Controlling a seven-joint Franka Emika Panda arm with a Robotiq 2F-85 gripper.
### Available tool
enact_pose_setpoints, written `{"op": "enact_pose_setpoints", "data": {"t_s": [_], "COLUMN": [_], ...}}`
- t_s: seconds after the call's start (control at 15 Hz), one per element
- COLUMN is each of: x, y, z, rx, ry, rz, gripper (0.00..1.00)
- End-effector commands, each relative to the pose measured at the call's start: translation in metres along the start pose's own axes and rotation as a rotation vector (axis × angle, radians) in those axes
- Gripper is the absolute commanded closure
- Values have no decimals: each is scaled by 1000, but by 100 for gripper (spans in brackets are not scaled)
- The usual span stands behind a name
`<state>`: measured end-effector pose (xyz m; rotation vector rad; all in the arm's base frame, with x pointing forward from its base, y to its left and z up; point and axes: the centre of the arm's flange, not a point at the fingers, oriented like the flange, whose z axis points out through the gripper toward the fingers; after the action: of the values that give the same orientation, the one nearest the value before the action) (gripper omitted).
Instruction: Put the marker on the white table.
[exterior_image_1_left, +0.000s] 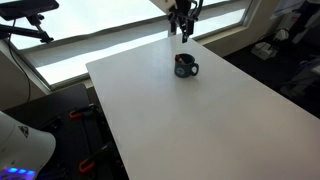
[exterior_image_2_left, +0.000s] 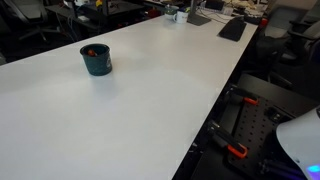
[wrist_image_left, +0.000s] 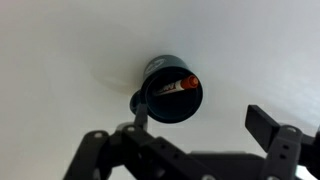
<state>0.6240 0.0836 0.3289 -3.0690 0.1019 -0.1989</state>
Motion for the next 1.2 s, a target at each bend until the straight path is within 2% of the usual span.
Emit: {"op": "enact_pose_setpoints", "data": {"t_s": [0.0,0.2,0.4,0.6,0.67,0.73,0.8,1.13], "x": [9,13,15,16,16,16,9,9], "y": [-6,-8,-10,-12,-12,-11,-4,-3], "z": [28,44,55,66,69,71,71,76], "rx": [35,69,93,85,65,55,66,53], "ry": [64,130,159,120,87,62,99,80], "rz": [43,134,228,340,372,402,337,378], "gripper": [0,0,0,5,1,3,3,1]}}
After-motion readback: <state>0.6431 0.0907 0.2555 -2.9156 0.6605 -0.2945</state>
